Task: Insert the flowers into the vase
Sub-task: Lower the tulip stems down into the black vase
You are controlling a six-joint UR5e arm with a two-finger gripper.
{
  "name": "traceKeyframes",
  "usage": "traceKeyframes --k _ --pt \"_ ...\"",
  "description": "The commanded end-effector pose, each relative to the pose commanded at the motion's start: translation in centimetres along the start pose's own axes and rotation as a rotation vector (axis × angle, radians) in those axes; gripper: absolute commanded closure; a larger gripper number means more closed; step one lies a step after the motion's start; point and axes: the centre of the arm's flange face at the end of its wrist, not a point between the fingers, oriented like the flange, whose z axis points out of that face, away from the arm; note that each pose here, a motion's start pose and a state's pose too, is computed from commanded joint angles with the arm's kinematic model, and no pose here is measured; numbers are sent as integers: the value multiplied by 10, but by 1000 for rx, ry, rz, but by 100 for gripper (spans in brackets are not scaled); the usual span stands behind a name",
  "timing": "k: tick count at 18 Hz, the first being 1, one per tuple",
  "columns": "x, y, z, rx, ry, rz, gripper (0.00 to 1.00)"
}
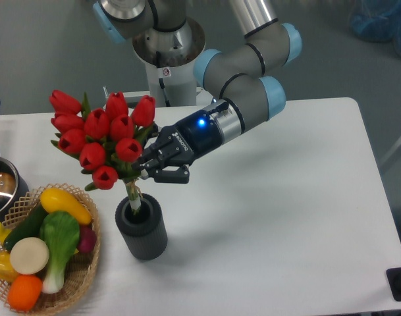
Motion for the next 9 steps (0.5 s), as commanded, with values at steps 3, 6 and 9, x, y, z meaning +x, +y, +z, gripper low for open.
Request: traceKeyframes --k 3,6,9 --pt "-2 6 -1 0 -2 6 91" --pt "-3 8 -2 0 -4 5 91" --pt "-4 17 -2 -1 -3 -6 91"
